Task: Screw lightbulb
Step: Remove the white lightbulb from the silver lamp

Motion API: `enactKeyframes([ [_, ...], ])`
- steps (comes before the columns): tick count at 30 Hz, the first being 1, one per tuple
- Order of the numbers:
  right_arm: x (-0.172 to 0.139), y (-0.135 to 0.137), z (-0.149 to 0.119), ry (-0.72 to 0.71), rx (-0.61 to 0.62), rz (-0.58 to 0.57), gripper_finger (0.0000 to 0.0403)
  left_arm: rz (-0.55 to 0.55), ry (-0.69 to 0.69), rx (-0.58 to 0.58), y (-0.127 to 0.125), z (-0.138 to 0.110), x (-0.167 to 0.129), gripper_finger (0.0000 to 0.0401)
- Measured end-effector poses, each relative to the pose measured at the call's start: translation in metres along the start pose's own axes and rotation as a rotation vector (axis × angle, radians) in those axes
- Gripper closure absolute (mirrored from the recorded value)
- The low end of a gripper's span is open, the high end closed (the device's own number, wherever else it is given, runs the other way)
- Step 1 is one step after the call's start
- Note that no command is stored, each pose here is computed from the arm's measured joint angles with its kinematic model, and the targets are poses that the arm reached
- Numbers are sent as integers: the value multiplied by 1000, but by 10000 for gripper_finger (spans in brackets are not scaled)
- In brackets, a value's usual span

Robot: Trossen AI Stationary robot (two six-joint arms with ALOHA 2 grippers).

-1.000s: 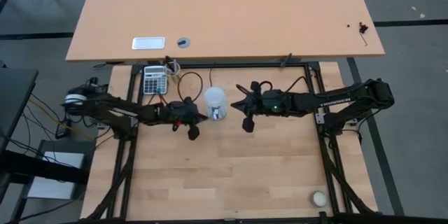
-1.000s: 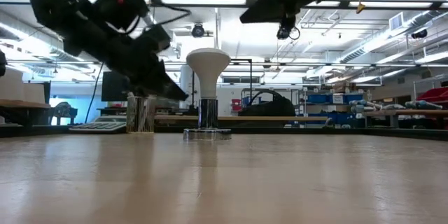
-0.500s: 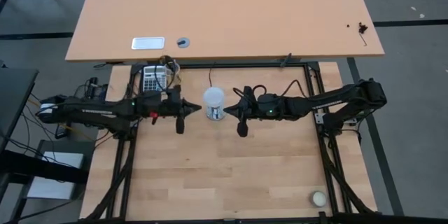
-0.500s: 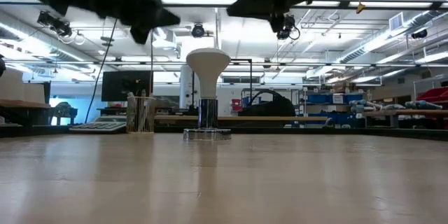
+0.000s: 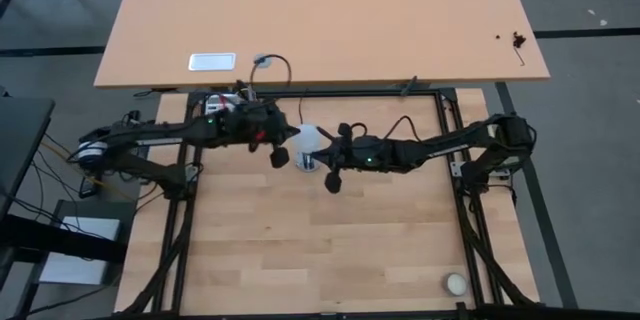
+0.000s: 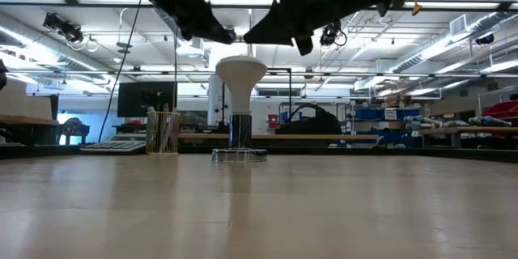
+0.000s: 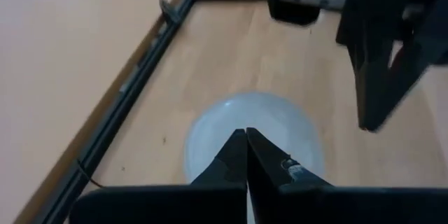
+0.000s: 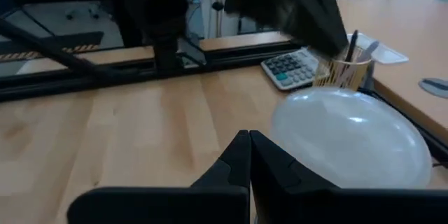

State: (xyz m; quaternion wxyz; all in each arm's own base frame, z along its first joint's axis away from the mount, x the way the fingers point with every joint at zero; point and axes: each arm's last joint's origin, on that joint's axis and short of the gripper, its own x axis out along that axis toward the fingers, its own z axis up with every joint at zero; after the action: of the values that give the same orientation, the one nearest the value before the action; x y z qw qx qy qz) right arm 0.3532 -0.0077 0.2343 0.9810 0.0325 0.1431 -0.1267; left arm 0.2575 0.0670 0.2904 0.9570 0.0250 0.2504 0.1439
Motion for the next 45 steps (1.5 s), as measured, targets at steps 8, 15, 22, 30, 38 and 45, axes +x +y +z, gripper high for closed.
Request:
enactKeyframes([
  [8, 5, -12, -6, 46, 7, -40, 392, -4, 86, 28, 0, -7, 20, 401],
  [15, 9, -25, -10, 82, 30, -81, 392, 11, 104, 25, 2, -8, 20, 401],
  [22, 10, -29, -9, 76, 34, -89, 392, 10, 118, 26, 2, -10, 20, 401],
  [30, 10, -33, -9, 72, 46, -132, 391, 11, 130, 27, 2, -11, 23, 401],
  [38, 8, -64, -6, 56, 113, -344, 391, -13, 128, 28, 0, -11, 24, 401],
  [45, -3, -54, 7, 41, 78, -227, 390, -5, 127, 31, 1, -11, 24, 401],
])
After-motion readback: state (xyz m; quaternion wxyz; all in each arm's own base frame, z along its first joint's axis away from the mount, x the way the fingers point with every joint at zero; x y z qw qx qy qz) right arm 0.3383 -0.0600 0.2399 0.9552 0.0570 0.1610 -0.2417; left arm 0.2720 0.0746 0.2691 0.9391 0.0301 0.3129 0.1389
